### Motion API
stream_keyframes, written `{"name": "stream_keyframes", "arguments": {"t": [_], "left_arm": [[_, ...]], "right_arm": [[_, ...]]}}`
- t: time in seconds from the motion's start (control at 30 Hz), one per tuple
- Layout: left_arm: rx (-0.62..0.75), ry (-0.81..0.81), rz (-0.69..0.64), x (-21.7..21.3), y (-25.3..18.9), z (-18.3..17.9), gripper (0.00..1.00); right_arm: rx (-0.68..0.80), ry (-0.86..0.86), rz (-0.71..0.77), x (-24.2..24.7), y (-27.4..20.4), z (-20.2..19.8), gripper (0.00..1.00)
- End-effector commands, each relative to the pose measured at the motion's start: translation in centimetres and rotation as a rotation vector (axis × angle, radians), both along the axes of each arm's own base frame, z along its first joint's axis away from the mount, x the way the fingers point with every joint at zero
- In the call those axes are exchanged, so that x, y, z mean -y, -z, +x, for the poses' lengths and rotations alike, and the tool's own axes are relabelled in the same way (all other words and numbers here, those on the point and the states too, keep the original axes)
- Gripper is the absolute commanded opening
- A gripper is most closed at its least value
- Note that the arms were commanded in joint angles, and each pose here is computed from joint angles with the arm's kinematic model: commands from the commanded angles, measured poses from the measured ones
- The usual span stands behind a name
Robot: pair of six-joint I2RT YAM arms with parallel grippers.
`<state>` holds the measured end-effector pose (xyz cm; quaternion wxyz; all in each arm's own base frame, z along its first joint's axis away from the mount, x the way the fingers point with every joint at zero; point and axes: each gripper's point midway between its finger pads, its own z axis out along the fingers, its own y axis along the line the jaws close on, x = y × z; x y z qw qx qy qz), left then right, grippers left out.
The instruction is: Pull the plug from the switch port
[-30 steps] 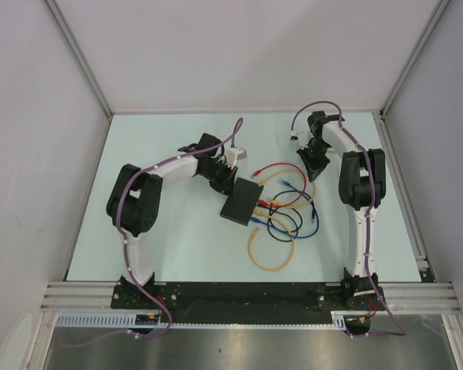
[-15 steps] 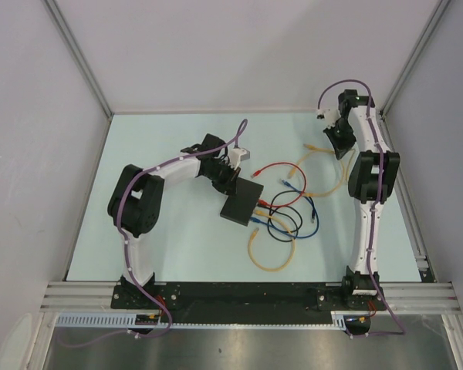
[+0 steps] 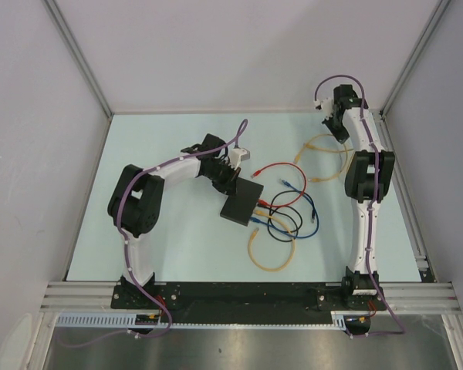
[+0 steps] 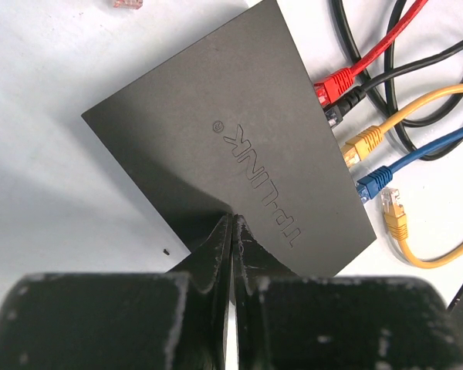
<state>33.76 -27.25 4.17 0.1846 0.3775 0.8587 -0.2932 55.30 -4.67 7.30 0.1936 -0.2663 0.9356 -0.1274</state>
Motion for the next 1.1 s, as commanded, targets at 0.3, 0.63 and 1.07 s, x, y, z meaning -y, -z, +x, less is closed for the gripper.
{"name": "stream_keyframes", "arguments": {"t": [0.3, 0.63, 1.07], "left_arm": [[0.006, 0.004, 0.149, -2.6, 1.8, -1.0, 0.05], [0.129, -0.171, 0.159, -5.9, -3.0, 2.3, 0.11], [-0.05, -0.084, 0.078, -6.6, 0.4, -5.4, 0.0]], "right_arm": [[0.332, 0.167, 0.285, -3.4, -9.0, 3.9, 0.56], [-0.222, -0.263, 0.677, -22.8, -5.3, -11.3, 0.06], [-0.517, -0.287, 0.577, -25.4, 2.5, -19.3, 0.0]]}}
